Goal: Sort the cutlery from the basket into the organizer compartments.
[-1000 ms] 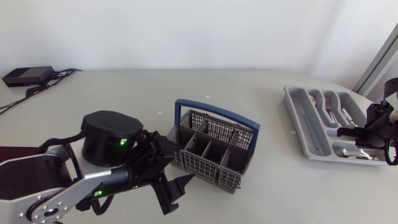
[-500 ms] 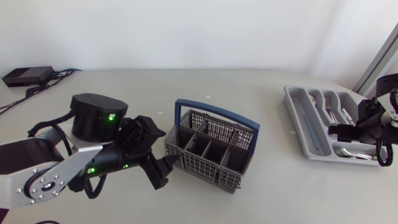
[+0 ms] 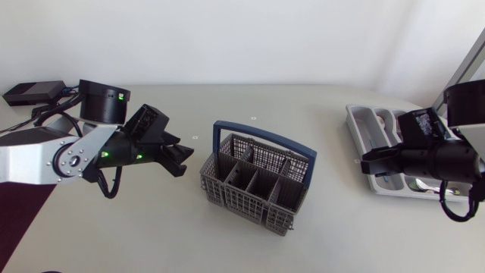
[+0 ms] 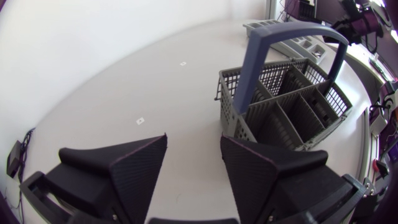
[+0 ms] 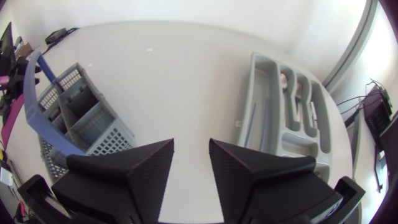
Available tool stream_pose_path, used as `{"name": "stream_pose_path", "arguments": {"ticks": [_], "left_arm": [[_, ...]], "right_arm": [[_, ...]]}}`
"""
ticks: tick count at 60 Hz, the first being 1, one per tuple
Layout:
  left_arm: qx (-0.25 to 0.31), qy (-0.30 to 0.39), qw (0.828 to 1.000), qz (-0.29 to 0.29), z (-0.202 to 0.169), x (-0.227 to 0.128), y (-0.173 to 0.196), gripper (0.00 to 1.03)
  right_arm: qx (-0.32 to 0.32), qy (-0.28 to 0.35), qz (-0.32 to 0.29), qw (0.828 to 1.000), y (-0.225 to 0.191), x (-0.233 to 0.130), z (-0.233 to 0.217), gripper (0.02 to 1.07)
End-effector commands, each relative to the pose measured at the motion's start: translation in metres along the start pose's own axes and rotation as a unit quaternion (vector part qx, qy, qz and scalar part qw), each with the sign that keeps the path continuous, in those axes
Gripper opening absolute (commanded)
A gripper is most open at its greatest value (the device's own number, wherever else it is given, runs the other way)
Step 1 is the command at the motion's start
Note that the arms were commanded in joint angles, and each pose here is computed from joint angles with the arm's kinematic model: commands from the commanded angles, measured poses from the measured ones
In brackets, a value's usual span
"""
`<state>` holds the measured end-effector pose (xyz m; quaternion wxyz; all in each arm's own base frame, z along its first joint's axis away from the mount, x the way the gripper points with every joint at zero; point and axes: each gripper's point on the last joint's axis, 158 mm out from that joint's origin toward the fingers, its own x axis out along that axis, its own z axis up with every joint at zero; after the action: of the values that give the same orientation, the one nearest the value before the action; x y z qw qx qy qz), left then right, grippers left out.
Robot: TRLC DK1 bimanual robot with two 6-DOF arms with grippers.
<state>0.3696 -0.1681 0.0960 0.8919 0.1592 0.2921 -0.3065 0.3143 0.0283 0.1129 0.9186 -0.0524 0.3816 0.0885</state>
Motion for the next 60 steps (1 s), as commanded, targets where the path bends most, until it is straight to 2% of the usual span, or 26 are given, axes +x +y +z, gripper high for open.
{"name": "stream_pose_path", "arguments": {"ticks": [1, 6, 14, 36, 60], "left_arm": [[-0.021, 0.000, 1.000, -0.009, 0.003, 0.010, 0.012, 0.32], [-0.029, 0.009, 0.999, -0.032, -0.003, 0.019, 0.008, 0.19], [-0.032, 0.024, 0.997, -0.062, -0.013, 0.029, -0.002, 0.04], [-0.003, 0.057, 0.987, -0.151, -0.036, 0.037, -0.053, 0.04], [-0.017, 0.045, 0.984, -0.169, -0.036, 0.032, -0.044, 0.04]], "right_arm": [[0.004, 0.045, 0.034, 0.998, 0.022, 0.012, -0.031, 0.09], [-0.009, 0.070, 0.058, 0.996, 0.041, 0.021, -0.046, 0.07], [-0.013, 0.082, 0.095, 0.992, 0.067, 0.026, -0.055, 0.07], [0.016, 0.123, 0.180, 0.976, 0.110, 0.053, -0.050, 0.07], [0.036, 0.123, 0.202, 0.971, 0.139, 0.082, -0.001, 0.07]]}}
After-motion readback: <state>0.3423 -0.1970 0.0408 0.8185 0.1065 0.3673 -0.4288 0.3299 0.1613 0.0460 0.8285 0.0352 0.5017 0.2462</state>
